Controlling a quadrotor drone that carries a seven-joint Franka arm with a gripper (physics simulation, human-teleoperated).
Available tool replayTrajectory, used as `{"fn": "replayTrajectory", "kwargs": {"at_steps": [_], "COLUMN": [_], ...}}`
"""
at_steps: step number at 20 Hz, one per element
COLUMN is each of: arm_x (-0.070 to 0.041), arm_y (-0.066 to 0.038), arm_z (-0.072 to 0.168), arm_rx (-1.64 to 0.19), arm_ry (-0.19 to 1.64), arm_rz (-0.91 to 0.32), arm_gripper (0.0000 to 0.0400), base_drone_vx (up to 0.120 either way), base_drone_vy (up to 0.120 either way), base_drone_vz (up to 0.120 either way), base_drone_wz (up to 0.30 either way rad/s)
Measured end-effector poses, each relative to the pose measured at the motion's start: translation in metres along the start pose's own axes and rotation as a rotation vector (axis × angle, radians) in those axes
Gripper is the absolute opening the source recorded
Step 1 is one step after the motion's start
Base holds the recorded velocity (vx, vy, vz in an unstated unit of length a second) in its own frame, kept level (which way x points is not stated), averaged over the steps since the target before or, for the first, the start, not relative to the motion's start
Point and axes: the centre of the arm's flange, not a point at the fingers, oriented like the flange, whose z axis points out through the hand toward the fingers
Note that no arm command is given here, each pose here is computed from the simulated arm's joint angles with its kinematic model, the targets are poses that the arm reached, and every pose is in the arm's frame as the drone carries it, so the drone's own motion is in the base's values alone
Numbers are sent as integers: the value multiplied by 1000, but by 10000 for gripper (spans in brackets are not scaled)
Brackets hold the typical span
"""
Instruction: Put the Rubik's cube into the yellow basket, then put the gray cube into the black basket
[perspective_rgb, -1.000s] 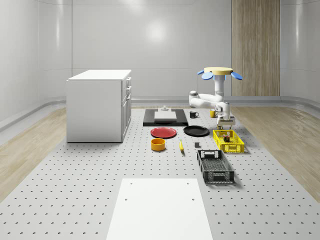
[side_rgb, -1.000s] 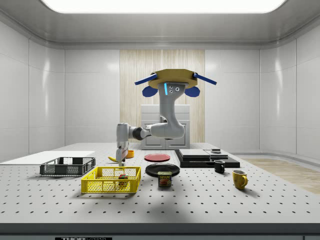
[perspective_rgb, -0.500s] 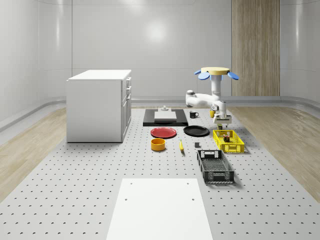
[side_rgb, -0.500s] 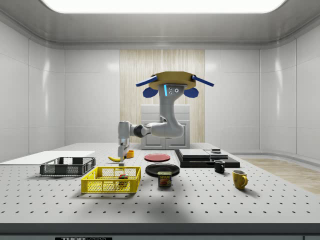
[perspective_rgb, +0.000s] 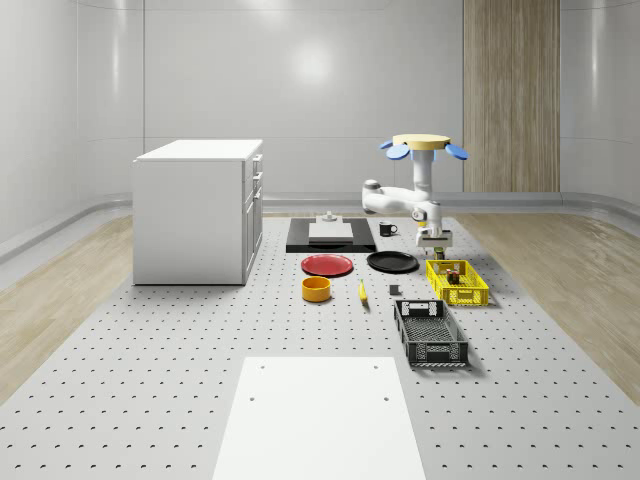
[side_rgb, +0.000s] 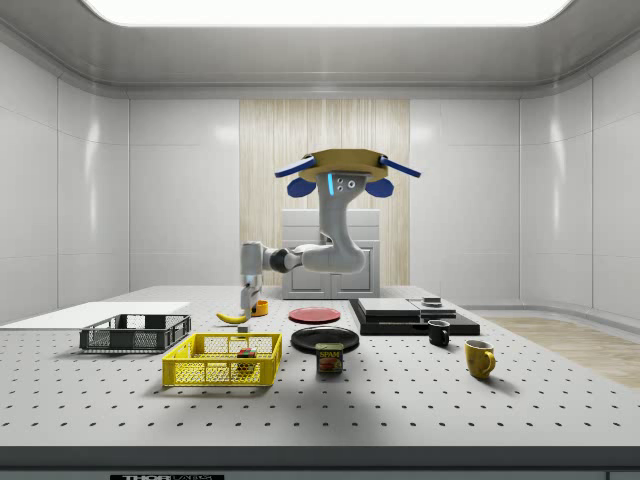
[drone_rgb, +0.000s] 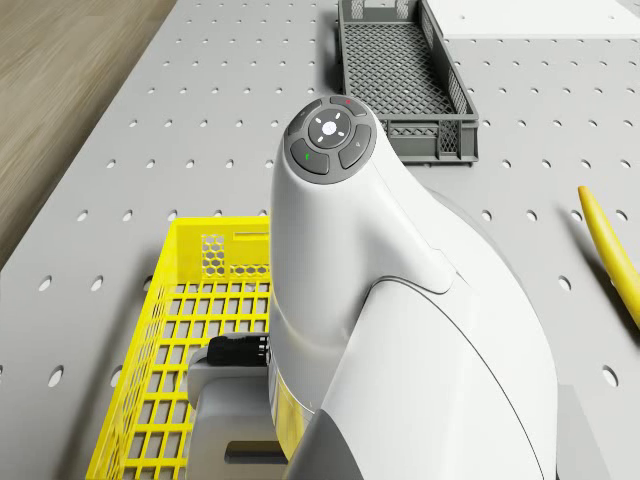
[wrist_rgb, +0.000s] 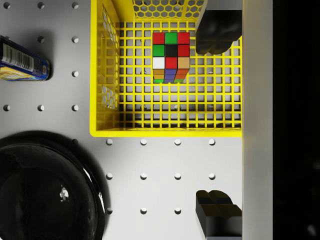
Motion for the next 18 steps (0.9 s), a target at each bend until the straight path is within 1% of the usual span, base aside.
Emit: {"fn": "replayTrajectory", "kwargs": {"at_steps": [7,18], "arm_x": [0,0], "arm_y": [0,0], "arm_z": [0,0], "arm_rx": [0,0], "arm_ry": [0,0], "arm_rz": [0,0], "arm_gripper": [400,400], "base_drone_vx": [0,120], "base_drone_vy": [-120,-120], "base_drone_vz": [0,0], "base_drone_wz": [0,0]}}
